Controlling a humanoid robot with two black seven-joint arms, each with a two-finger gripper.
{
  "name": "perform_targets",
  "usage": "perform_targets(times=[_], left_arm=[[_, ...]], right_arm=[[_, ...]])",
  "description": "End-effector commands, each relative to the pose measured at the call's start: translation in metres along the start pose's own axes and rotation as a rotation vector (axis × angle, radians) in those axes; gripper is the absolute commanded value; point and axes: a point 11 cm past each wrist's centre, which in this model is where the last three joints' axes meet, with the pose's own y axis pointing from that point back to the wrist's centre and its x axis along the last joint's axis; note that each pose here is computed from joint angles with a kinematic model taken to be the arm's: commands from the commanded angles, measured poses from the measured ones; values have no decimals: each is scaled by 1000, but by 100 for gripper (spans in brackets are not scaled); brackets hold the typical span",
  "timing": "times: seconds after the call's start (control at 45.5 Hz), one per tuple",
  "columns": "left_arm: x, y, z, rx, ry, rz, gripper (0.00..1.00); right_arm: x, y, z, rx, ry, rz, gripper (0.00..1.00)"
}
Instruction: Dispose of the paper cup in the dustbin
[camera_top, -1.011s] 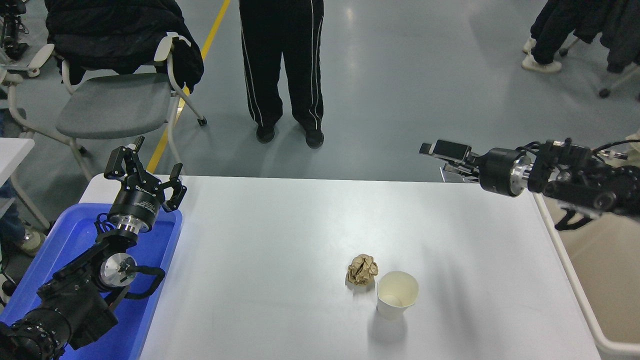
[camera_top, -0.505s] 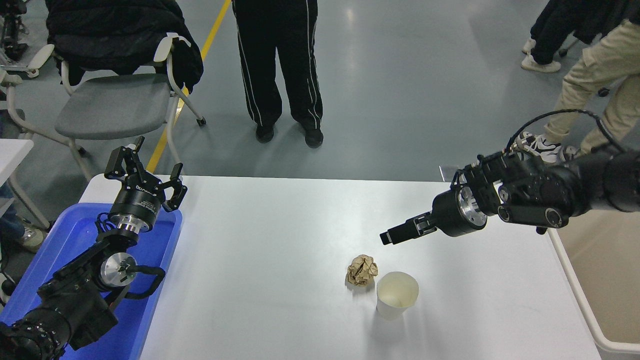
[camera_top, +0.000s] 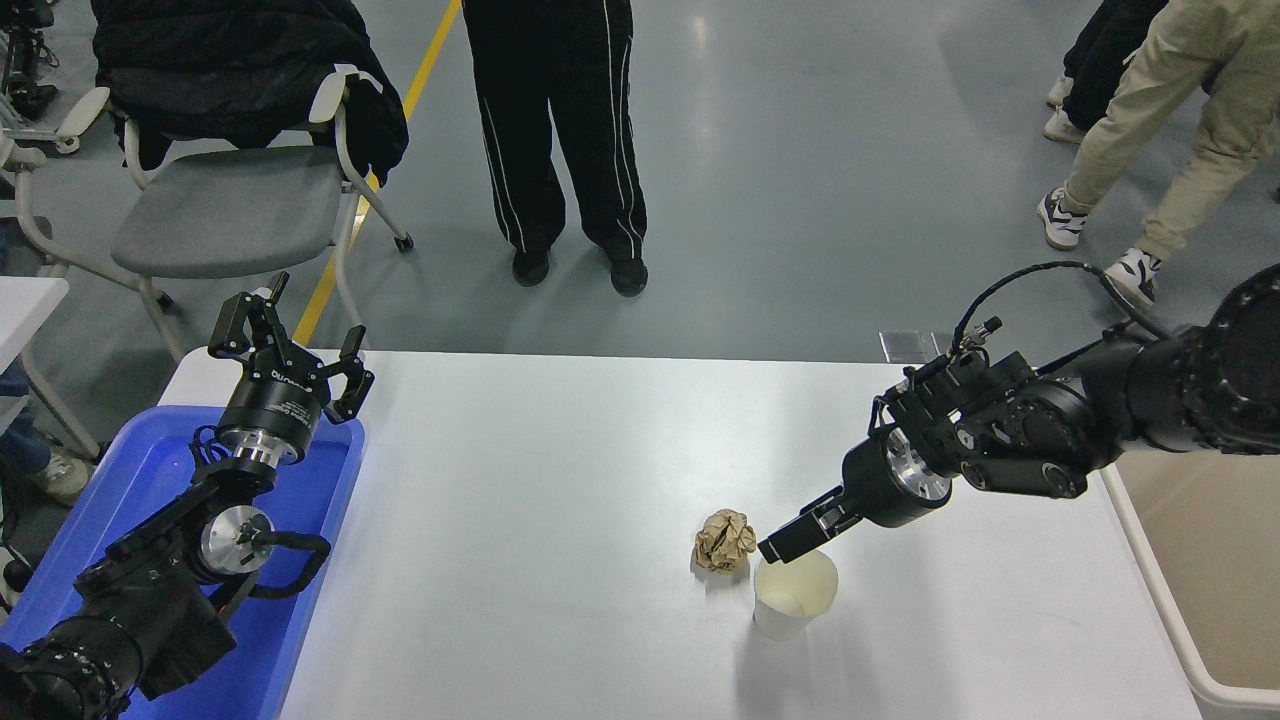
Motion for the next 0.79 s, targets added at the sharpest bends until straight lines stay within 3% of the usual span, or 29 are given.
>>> perform_targets(times=[0.0,0.176,0.352,0.505,0.659,0.769], left_arm=[[0,0,0,0,0,0,100],[0,0,0,0,0,0,100],[0,0,0,0,0,0,100],[0,0,0,0,0,0,100],[0,0,0,0,0,0,100],[0,0,0,0,0,0,100]], right_arm=[[-18,-13,6,0,-18,-17,99],[-26,-20,7,6,-18,-7,96],[-28,-22,13,-4,24,11,81],[-29,-23,13,2,38,12,47],[-28,-21,14,-3,54,2,0],[-30,-21,14,-3,50,-6,0]])
